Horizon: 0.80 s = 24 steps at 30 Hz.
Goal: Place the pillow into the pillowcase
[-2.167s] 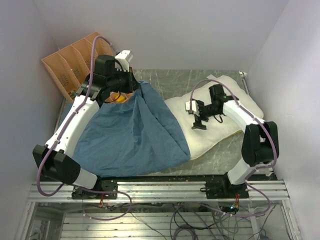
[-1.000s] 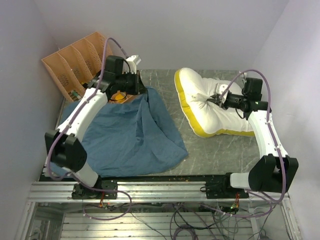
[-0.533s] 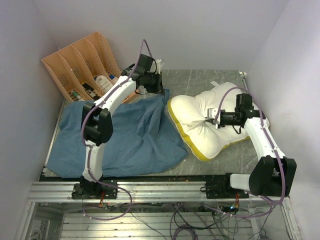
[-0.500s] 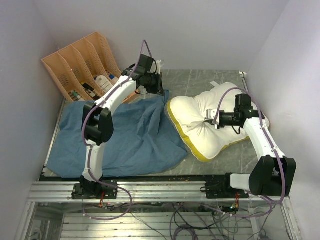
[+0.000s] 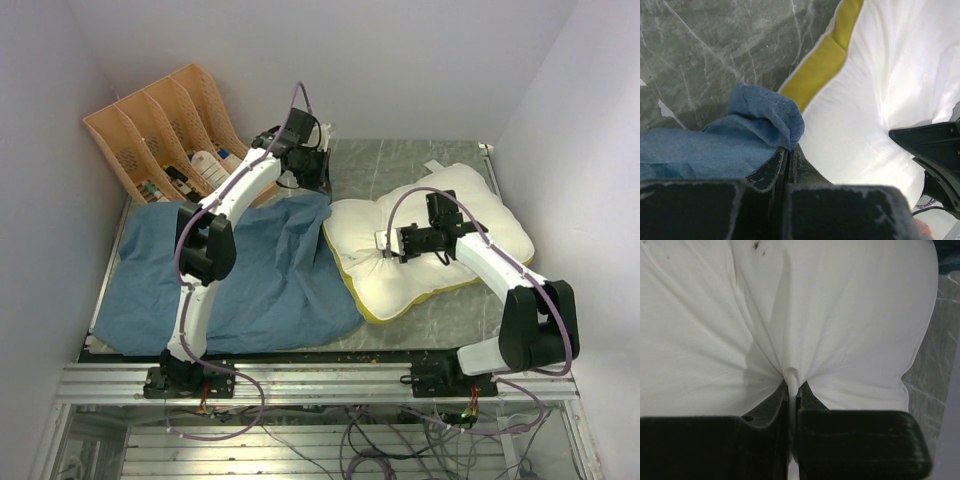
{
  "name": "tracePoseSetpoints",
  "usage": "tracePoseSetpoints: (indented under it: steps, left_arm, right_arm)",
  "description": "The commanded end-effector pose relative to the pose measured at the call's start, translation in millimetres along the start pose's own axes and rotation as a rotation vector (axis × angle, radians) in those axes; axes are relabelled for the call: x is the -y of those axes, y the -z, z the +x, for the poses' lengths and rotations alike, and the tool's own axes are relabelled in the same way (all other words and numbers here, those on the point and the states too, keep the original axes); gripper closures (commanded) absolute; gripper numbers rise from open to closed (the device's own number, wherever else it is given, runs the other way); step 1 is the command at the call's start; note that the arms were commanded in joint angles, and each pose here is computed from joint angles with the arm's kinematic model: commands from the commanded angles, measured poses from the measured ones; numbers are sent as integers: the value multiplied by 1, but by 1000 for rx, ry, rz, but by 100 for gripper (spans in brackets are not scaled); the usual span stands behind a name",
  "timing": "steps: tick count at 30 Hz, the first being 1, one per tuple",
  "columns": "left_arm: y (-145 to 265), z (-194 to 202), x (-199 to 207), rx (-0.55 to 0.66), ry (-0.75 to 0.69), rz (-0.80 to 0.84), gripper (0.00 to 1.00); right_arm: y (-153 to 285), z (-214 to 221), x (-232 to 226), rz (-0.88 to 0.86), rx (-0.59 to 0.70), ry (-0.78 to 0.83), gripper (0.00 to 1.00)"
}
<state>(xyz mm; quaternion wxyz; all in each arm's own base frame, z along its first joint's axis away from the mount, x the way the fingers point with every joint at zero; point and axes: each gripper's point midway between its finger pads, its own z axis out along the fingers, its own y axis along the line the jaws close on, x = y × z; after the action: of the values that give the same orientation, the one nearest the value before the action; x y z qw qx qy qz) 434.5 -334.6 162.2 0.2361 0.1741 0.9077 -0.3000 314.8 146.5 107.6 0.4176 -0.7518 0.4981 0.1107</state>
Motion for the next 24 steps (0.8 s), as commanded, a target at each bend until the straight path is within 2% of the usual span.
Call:
tracePoseSetpoints:
  steps: [1,5,9,12,15,19,24]
  left_arm:
    - [-1,10,4,-58,-27,12,93]
    - [-5,6,2,-69,-34,3,93]
    - [-8,0,-14,-76,-42,-84,93]
    - [-16,1,-22,-87,-31,-101,93]
    - [-25,6,-14,-105,-26,-45,93]
    - [-26,8,2,-115,-43,9,93]
    - [-20,1,9,-90,-44,24,93]
  right_arm:
    - [-7,-2,42,107,-44,110,100]
    - [-21,-24,35,56,-47,198,100]
    - [-24,-51,15,25,-26,297,100]
    - [-24,-57,14,33,-24,301,100]
    - [-26,-46,24,64,-76,310,100]
    - [-30,-21,62,142,-196,298,100]
    - [-42,2,80,106,-249,280,100]
